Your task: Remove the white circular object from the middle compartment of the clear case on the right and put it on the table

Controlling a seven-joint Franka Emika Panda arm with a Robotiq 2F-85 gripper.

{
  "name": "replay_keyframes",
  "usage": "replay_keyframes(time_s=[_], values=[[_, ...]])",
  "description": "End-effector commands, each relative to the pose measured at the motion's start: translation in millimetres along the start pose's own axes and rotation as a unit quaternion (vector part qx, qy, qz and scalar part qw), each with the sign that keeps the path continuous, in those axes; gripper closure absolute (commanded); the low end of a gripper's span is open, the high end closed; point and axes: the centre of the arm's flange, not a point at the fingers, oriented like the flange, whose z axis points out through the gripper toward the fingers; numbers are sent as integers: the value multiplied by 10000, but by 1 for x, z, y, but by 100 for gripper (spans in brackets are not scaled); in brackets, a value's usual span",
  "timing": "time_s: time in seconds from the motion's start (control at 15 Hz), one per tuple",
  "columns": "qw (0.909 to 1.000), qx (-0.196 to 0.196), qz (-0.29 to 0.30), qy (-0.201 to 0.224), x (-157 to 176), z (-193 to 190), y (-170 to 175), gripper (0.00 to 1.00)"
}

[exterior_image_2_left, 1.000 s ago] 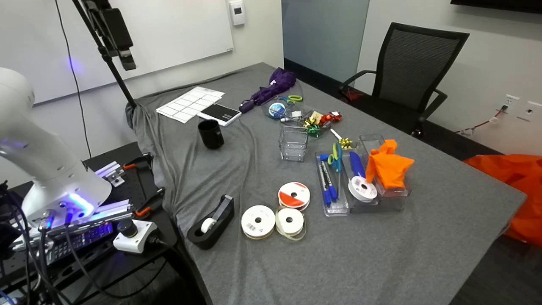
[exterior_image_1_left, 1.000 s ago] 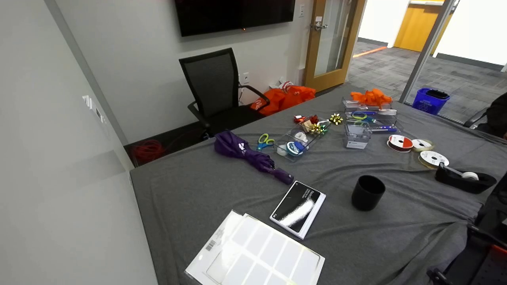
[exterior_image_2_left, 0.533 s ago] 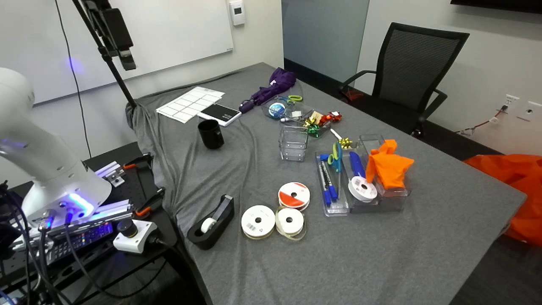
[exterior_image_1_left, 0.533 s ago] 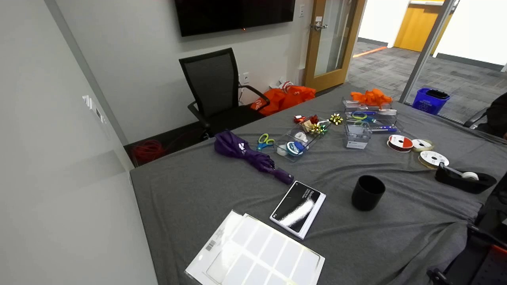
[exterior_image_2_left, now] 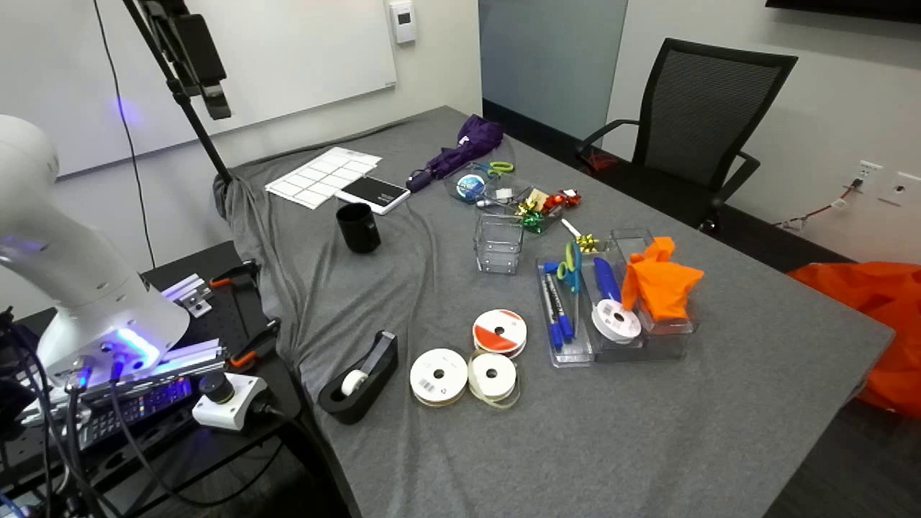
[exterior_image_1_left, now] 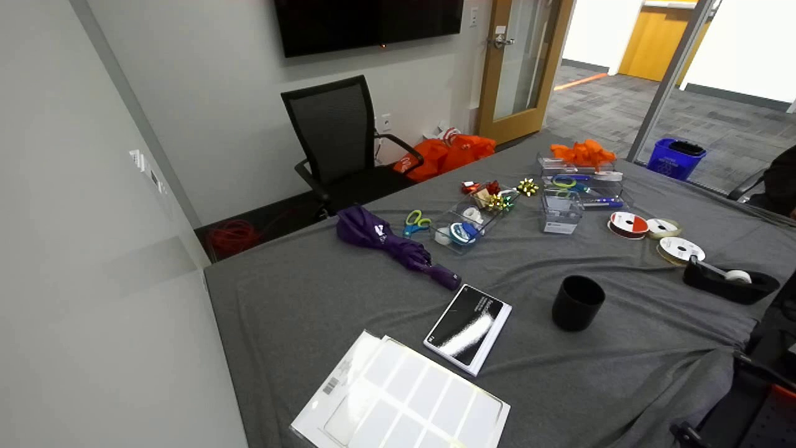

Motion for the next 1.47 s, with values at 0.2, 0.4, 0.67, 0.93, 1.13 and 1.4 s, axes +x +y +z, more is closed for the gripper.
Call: replay_keyframes(time_s=[0.2, 0.4, 0.67, 0.93, 1.13, 1.4], values=[[10000, 0, 0, 0, 0, 0, 0, 0], [10000, 0, 0, 0, 0, 0, 0, 0], [10000, 0, 0, 0, 0, 0, 0, 0], [10000, 0, 0, 0, 0, 0, 0, 0], [10000, 0, 0, 0, 0, 0, 0, 0], [10000, -60, -25, -32, 3, -1, 4, 0]])
